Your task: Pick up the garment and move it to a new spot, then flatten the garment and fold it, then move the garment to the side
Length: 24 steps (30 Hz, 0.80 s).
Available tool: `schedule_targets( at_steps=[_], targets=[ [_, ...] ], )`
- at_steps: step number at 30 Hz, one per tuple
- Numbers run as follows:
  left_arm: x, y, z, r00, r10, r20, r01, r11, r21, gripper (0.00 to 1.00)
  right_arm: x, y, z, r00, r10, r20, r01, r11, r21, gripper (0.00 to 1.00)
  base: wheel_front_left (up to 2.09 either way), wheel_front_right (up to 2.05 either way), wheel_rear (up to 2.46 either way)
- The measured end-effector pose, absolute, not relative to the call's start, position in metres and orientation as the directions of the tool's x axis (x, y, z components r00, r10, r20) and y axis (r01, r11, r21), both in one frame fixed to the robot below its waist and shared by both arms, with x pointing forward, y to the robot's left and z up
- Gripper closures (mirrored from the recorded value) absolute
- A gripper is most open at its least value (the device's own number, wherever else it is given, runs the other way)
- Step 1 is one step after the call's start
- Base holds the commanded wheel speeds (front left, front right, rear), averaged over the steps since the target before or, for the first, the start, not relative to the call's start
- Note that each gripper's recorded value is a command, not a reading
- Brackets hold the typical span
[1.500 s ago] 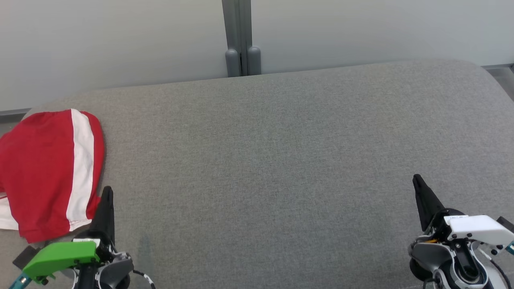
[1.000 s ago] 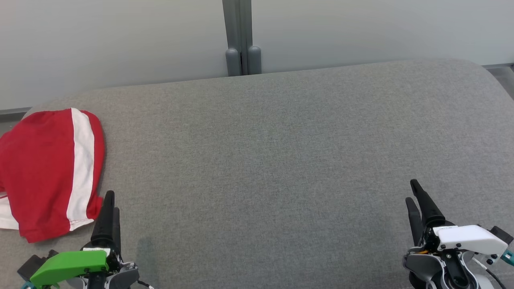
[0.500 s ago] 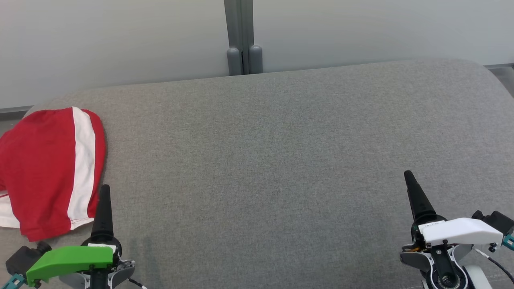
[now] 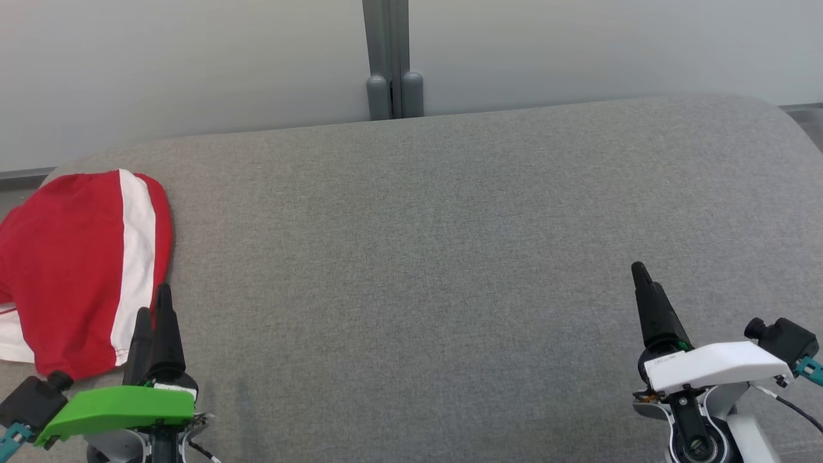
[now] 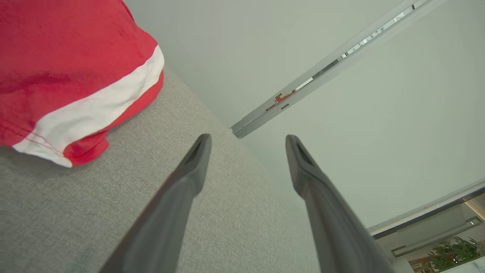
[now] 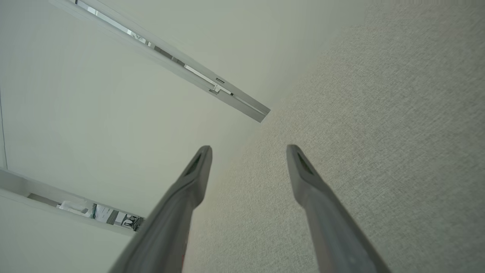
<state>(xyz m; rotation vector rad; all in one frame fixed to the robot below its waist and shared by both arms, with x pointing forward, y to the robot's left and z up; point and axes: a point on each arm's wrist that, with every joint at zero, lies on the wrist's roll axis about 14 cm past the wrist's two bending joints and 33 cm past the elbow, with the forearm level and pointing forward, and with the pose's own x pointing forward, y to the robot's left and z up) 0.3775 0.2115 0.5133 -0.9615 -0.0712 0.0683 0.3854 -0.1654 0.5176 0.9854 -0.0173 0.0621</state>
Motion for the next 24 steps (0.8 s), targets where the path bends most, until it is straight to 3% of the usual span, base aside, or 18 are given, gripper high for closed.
schedule_targets(
  at_steps=[10,24],
  targets=[
    [0.375,0.208,0.517,0.996,0.079,0.050,-0.021,0.711,-0.703,0.00,0.386,-0.154,0.530,0.993,0.078,0.090,-0.119,0.677,0.726,0.00,0.00,0.00,0.00],
    [0.370,0.207,0.518,0.995,0.072,0.069,-0.022,0.833,-0.553,0.00,0.384,-0.138,0.535,0.984,0.129,0.121,-0.175,0.806,0.565,0.00,0.00,0.00,0.00]
  ],
)
